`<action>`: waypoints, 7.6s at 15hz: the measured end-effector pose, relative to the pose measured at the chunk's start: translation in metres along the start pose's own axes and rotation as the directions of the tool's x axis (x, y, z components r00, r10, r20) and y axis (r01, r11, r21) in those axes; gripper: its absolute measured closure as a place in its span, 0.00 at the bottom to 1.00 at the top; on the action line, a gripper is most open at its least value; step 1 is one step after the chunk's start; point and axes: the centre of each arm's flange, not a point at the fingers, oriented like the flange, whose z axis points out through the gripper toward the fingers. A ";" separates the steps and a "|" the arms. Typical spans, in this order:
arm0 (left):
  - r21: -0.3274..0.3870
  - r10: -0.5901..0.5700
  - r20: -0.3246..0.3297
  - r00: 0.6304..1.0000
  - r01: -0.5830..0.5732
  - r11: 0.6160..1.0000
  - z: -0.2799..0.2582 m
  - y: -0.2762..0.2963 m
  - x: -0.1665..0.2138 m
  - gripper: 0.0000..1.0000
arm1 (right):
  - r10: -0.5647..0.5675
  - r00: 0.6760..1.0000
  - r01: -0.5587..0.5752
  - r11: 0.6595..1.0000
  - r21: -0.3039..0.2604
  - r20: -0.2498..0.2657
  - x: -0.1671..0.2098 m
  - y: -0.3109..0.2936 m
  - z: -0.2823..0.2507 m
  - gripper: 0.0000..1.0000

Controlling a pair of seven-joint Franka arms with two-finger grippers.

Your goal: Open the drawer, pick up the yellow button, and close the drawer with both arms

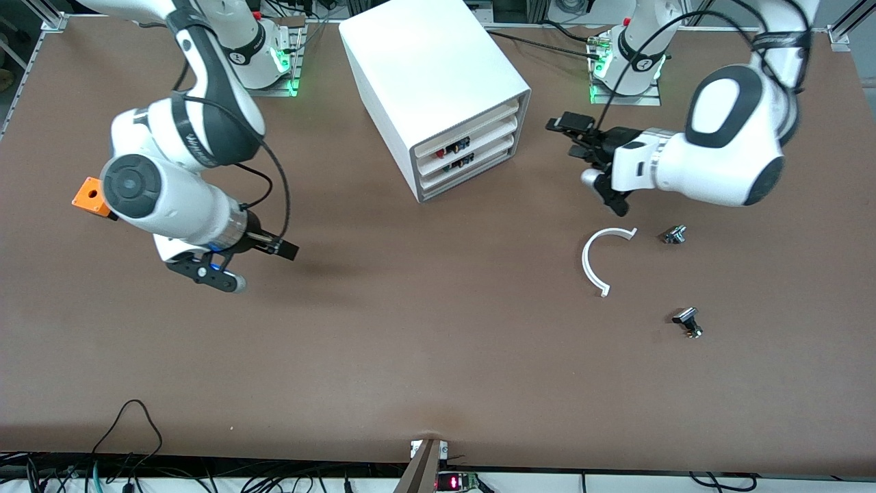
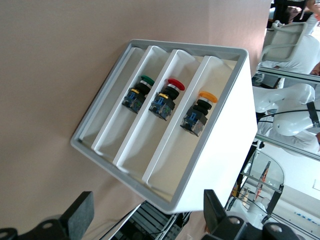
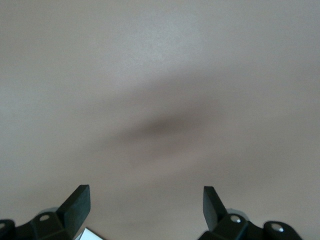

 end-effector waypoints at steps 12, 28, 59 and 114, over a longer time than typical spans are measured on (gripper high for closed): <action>-0.184 0.136 -0.118 0.984 -0.156 0.970 0.115 -0.045 -0.007 0.26 | 0.139 0.987 -0.140 0.990 -0.010 -0.078 -0.053 -0.105 0.012 0.00; -0.235 0.206 -0.147 0.967 -0.237 0.943 0.163 -0.044 -0.011 0.46 | 0.393 0.915 -0.383 0.917 0.110 -0.092 -0.110 -0.193 -0.005 0.00; -0.108 0.334 -0.193 0.923 -0.359 0.927 0.021 -0.116 0.057 0.86 | 0.538 0.841 -0.534 0.806 0.255 0.061 -0.243 -0.290 -0.013 0.00; 0.359 -0.575 -0.342 0.743 0.669 0.651 -0.081 -0.032 0.102 0.03 | -0.370 0.929 0.370 0.926 -0.080 0.020 0.104 0.128 0.112 0.58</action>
